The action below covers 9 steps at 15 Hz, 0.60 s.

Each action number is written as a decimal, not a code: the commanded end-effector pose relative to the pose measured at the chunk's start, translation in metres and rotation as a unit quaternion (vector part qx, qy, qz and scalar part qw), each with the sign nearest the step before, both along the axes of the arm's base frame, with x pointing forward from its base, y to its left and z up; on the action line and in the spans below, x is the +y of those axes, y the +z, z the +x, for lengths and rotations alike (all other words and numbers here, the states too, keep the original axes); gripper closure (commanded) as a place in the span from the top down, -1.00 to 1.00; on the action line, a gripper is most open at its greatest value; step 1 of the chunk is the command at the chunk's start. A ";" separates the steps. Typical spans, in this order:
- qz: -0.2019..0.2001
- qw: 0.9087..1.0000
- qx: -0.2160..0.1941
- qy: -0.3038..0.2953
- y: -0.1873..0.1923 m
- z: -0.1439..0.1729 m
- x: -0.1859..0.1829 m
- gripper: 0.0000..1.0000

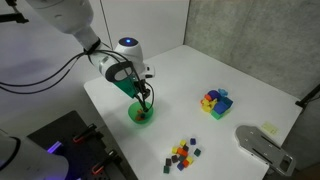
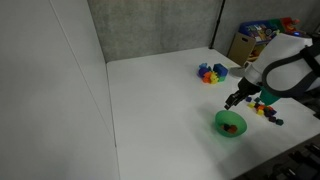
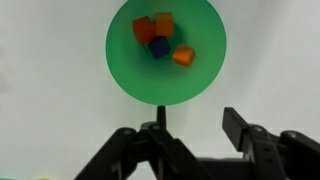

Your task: Put a small orange block in the bowl

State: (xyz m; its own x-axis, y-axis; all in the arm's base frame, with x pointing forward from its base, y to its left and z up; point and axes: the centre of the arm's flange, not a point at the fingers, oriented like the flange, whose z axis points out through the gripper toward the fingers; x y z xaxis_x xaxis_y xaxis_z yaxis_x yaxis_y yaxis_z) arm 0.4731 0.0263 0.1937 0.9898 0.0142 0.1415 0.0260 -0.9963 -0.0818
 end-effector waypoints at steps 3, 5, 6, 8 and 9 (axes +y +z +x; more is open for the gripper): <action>-0.022 0.997 -0.019 -0.074 0.056 -0.008 0.000 1.00; -0.030 0.996 -0.019 -0.087 0.078 -0.009 -0.009 1.00; -0.036 0.995 -0.016 -0.087 0.090 -0.011 -0.016 1.00; -0.050 0.995 -0.003 -0.087 0.110 -0.015 -0.028 1.00; -0.054 0.995 0.012 -0.083 0.122 -0.016 -0.037 1.00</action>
